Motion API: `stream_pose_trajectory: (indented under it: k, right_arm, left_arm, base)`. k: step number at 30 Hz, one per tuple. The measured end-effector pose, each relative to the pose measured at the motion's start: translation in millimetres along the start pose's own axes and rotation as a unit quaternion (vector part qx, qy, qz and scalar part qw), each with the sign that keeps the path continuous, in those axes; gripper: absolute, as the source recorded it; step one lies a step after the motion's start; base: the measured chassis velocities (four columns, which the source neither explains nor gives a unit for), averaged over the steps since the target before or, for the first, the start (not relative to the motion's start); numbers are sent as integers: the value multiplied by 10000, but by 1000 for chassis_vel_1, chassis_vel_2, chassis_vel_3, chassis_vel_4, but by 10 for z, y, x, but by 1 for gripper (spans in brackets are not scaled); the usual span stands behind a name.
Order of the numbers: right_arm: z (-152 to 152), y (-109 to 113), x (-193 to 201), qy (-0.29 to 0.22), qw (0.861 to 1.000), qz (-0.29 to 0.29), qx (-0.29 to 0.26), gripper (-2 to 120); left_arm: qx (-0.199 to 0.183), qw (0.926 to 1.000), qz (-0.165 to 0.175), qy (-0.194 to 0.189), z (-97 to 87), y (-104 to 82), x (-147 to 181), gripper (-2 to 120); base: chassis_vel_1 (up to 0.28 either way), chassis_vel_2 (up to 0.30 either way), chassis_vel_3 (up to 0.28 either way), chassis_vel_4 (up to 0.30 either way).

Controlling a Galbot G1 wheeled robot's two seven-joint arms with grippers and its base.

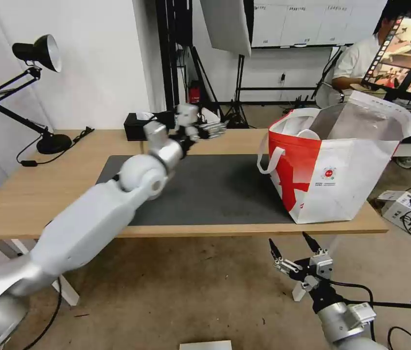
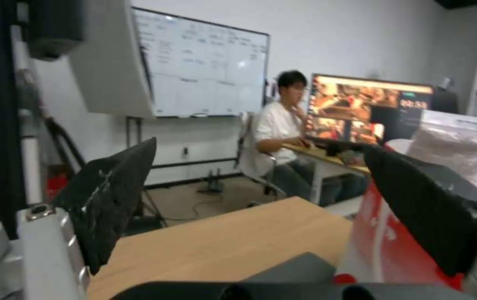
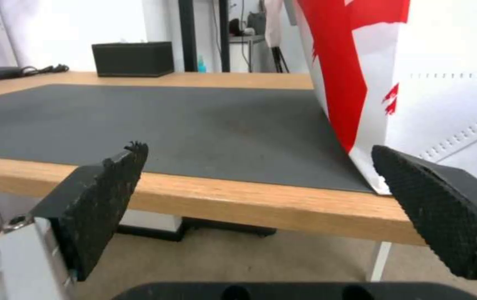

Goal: Pick up the trash from the table and place it into the takeout bag.

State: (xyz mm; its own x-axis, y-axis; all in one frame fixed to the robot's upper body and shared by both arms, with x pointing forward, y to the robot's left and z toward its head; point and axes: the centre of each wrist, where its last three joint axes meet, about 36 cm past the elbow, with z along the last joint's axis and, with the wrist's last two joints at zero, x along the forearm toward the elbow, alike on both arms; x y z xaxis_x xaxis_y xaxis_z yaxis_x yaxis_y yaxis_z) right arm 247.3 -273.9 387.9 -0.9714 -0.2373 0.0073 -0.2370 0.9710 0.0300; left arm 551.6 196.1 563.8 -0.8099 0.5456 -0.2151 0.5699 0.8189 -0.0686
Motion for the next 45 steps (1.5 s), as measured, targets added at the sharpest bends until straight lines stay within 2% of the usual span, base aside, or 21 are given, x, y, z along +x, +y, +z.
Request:
stream_pose_trajectory:
  k: [3,4,7,11,13,19,23,28,31,39,43,45]
  right_arm:
    - [0,0,0,0,10000,1,0,100]
    - [0,0,0,0,10000,1,0,100]
    - [0,0,0,0,10000,-1,0,100]
    - [0,0,0,0,10000,0,0,100]
    - [0,0,0,0,10000,0,0,100]
    - [0,0,0,1,10000,0,0,100]
    - [0,0,0,0,10000,0,0,100]
    - [0,0,0,0,10000,1,0,100]
    - [0,0,0,0,10000,0,0,100]
    - [0,0,0,0,10000,0,0,100]
    - [0,0,0,0,10000,0,0,100]
    - [0,0,0,0,10000,1,0,100]
  left_arm:
    - [65,9987,-481,-127,149,180,494,100]
    - [65,9987,-481,-127,149,180,494,100]
    - [-11,9955,-923,-207,321,335,830,100]
    - [-67,9936,-1111,-187,445,385,1024,100]
    - [-143,9913,-1297,-180,587,393,1231,100]
    - [-189,9860,-1627,-326,692,339,1553,100]
    - [-324,9781,-1975,-563,738,285,1845,100]
    - [-426,9731,-2160,-682,809,241,2036,100]
    - [-498,9657,-2402,-848,927,204,2181,100]
    - [-578,9605,-2606,-793,1146,111,2379,100]
    - [-706,9555,-2791,-647,1238,32,2575,100]
    - [-855,9528,-2880,-438,1247,11,2707,100]
  base:
    - [0,0,0,0]
    - [0,0,0,0]
    - [0,0,0,0]
    - [0,0,0,0]
    - [0,0,0,0]
    - [0,0,0,0]
    - [0,0,0,0]
    - [0,0,0,0]
    - [0,0,0,0]
    - [0,0,0,0]
    - [0,0,0,0]
    - [0,0,0,0]
